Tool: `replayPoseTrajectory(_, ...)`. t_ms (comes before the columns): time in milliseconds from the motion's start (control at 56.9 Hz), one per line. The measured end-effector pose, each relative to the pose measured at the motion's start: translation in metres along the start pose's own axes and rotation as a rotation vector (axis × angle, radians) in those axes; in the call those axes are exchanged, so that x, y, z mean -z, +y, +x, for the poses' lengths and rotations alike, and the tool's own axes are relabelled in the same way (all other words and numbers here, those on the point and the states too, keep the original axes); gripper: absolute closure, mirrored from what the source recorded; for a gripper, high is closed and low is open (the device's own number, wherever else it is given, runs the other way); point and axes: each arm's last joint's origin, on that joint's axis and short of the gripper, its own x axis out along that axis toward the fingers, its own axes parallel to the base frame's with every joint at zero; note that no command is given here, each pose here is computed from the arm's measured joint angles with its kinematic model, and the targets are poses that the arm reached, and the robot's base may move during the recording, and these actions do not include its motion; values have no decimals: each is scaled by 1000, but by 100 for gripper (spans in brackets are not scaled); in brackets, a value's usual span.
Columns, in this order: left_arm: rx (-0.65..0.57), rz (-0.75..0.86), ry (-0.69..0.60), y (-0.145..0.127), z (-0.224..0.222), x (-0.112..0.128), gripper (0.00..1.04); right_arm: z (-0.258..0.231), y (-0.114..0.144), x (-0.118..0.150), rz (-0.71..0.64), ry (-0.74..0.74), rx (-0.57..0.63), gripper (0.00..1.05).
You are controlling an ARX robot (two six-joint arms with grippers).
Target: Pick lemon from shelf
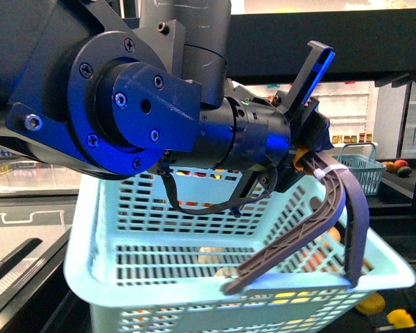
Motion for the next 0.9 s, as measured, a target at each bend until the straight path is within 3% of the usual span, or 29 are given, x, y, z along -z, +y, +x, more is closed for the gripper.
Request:
replayPoseTrajectory(229, -45, 28, -57, 5, -1, -5, 97, -32, -39, -16, -69, -57, 18, 21)
replayPoseTrajectory(387, -45, 40, -57, 7, -3, -8, 97, -46, -57, -29, -12, -103, 30, 21)
replayPoseTrajectory(492, -28, 30, -31, 5, -2, -4, 97, -70, -64, -56, 79, -184, 24, 21)
replayPoseTrajectory(686, -24, 24, -24, 3, 0, -2, 97, -113, -56, -103, 215, -337, -47, 21)
replayPoseTrajectory(897, -34, 28, -39, 5, -1, -4, 97, -145, -17, -129, 303, -405, -197, 22)
